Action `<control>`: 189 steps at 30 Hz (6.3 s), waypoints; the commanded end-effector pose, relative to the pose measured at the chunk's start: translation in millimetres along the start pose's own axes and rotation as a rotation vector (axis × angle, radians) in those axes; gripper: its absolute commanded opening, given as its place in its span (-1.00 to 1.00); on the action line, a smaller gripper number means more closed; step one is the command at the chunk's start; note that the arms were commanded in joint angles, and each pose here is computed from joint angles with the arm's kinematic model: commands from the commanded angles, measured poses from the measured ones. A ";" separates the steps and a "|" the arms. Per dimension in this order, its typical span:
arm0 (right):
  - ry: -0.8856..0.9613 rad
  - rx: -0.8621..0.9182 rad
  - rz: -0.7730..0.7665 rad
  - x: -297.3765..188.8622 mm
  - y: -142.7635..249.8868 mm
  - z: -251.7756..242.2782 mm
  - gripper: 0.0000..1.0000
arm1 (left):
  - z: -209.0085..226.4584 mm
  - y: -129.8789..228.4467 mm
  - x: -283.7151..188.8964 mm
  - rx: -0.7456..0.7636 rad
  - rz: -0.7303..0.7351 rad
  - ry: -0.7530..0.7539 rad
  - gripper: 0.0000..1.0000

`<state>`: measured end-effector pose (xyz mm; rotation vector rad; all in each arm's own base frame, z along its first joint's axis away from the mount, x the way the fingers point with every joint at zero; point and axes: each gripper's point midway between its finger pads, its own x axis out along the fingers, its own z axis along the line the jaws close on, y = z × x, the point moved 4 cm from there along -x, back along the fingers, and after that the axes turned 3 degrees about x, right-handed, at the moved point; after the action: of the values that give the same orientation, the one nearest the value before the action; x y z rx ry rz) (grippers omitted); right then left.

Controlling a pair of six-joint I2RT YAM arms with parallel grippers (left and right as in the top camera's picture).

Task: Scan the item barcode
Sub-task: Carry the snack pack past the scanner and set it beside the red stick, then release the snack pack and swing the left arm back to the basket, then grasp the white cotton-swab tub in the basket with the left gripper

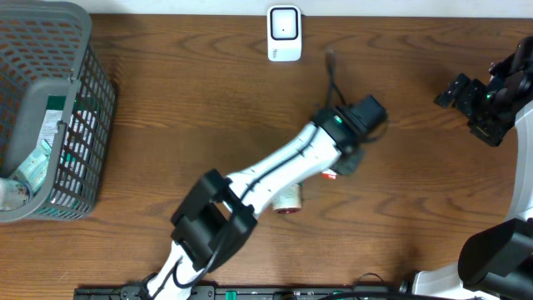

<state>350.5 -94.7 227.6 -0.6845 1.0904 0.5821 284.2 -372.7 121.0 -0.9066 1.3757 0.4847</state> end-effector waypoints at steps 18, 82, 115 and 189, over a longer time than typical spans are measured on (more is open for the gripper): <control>-0.014 0.007 -0.034 -12.2 -3.5 2.3 0.99 | -34.2 -8.0 29.2 0.142 -0.099 -0.038 -0.46; -0.014 0.007 -0.034 -12.2 -3.5 2.3 0.98 | 371.2 146.6 -338.4 -1.104 -0.688 -0.618 -0.82; -0.015 0.007 -0.034 -12.3 -3.6 2.4 0.98 | 532.1 414.4 -223.3 -1.853 0.008 -0.819 0.53; -0.014 0.007 -0.034 -12.2 -3.6 2.3 0.98 | 515.8 458.1 -189.1 -1.874 0.209 -0.796 0.66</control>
<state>350.5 -94.7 227.6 -0.6845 1.0904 0.5821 226.9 336.6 166.0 -1.6988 -0.1268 2.1103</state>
